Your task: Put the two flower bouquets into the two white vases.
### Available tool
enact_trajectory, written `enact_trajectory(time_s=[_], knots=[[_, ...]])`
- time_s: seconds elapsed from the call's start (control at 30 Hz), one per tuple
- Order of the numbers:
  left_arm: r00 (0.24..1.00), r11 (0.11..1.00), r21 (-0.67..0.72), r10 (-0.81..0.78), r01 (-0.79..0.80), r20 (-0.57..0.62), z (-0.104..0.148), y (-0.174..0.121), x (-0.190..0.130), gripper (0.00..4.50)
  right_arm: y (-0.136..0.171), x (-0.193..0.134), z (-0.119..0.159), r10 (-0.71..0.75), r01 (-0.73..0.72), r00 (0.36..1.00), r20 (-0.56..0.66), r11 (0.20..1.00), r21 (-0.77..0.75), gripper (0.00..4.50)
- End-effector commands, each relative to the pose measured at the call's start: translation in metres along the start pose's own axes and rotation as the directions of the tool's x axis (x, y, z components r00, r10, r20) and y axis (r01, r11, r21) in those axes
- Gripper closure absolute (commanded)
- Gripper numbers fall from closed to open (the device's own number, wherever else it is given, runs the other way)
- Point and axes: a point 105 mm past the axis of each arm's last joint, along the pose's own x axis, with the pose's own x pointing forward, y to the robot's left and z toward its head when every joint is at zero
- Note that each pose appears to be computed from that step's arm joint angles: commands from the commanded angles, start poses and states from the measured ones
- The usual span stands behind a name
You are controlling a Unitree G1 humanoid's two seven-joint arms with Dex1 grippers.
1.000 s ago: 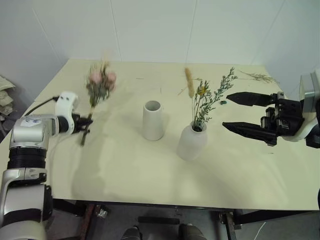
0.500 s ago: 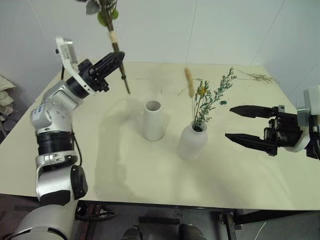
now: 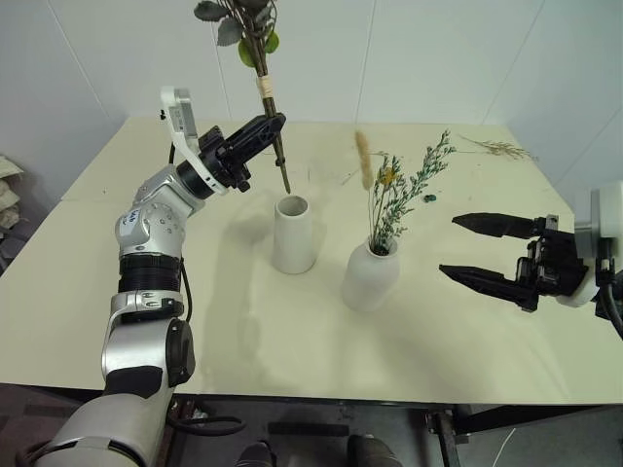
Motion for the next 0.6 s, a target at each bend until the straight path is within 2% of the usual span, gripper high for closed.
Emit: enact_trajectory(time_s=[0.03,0.37,0.57,0.6], knots=[[0.999,0.997,0.064,-0.039,0.040,-0.006,0.001,-0.003,0.002,4.48,0.000,-0.004,0.013,-0.035,0.037,0.999,0.032,0.998,-0.052,0.73],[1.000,0.998,0.058,0.007,-0.009,0.027,-0.035,0.007,-0.010,4.48,0.002,-0.001,0.013,-0.093,0.096,0.994,0.065,0.995,-0.038,0.73],[0.998,0.997,0.048,0.053,-0.054,0.031,-0.044,0.014,-0.016,4.48,0.004,0.002,0.015,-0.106,0.109,0.991,0.078,0.994,-0.027,0.73],[0.998,0.997,0.051,0.051,-0.052,0.031,-0.044,0.014,-0.016,4.20,0.005,0.002,0.015,-0.106,0.109,0.991,0.078,0.994,-0.026,0.73]])
